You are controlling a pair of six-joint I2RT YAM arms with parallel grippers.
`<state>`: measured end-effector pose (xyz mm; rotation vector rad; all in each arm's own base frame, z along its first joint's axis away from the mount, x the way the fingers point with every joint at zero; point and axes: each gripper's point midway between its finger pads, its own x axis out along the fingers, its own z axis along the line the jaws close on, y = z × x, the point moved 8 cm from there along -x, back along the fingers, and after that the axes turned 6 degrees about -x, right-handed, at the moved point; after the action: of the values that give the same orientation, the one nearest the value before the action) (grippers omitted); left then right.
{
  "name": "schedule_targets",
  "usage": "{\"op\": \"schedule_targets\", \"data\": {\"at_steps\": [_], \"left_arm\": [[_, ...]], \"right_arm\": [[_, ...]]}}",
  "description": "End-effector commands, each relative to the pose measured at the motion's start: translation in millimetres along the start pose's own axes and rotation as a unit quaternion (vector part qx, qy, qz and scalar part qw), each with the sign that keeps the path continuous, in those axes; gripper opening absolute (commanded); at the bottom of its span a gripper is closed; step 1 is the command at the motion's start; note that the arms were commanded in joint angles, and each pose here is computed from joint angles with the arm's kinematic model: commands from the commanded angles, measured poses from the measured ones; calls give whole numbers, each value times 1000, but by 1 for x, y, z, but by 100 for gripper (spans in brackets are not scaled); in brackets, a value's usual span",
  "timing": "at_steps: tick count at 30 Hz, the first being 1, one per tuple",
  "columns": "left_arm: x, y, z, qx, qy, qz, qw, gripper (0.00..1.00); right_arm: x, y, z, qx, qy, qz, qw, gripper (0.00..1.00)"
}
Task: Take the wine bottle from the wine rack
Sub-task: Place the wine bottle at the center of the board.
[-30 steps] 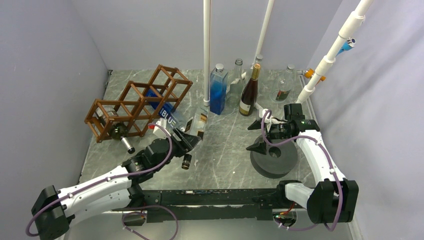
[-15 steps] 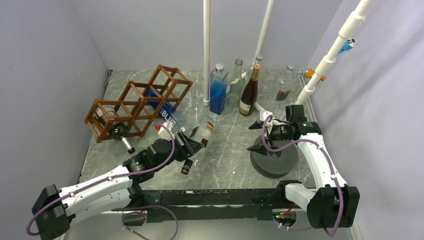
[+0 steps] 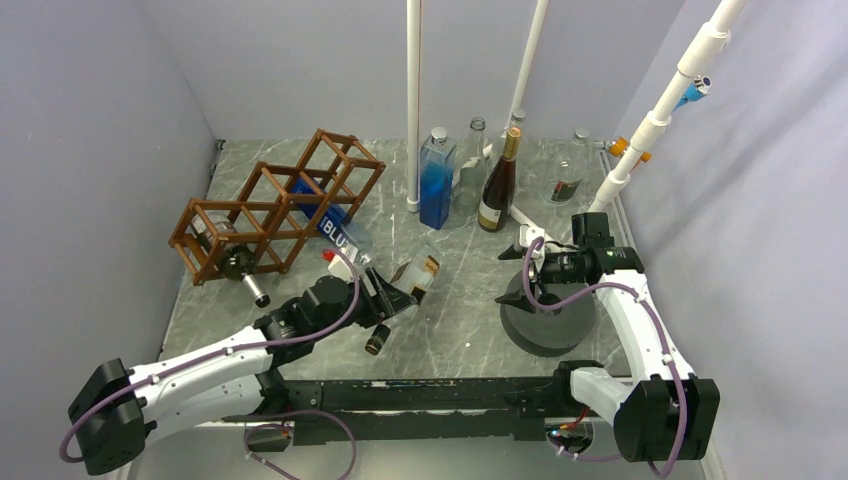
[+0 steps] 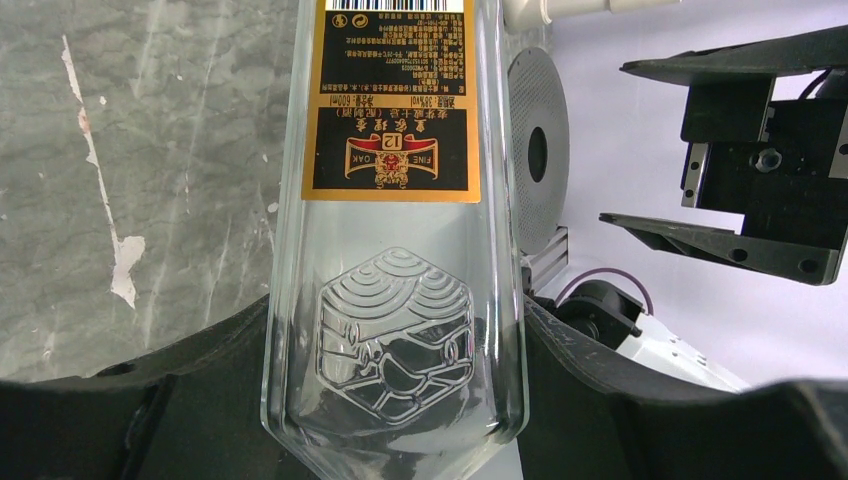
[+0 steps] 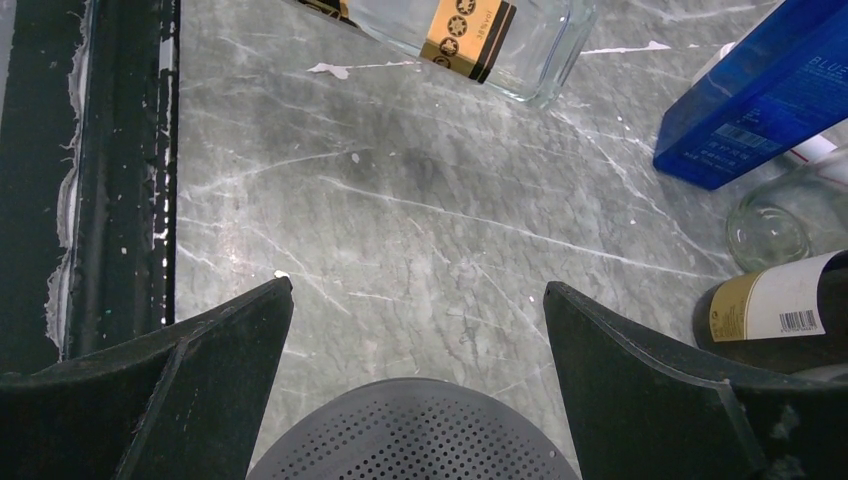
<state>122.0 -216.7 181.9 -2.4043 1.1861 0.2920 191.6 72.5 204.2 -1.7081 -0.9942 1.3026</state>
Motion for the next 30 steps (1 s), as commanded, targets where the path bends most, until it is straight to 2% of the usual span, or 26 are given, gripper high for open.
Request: {"op": "schedule_targets", "data": {"at_steps": [1,30], "left_arm": [[-8,-13,-63,-12,150,-18,988,0],[10,2,-69,4,165,68,984,0]], "right_arm": [[-1,-1,1,-23,1,-3,1000,100],[-6,-9,-5,-74,-32,20,997,100]]}}
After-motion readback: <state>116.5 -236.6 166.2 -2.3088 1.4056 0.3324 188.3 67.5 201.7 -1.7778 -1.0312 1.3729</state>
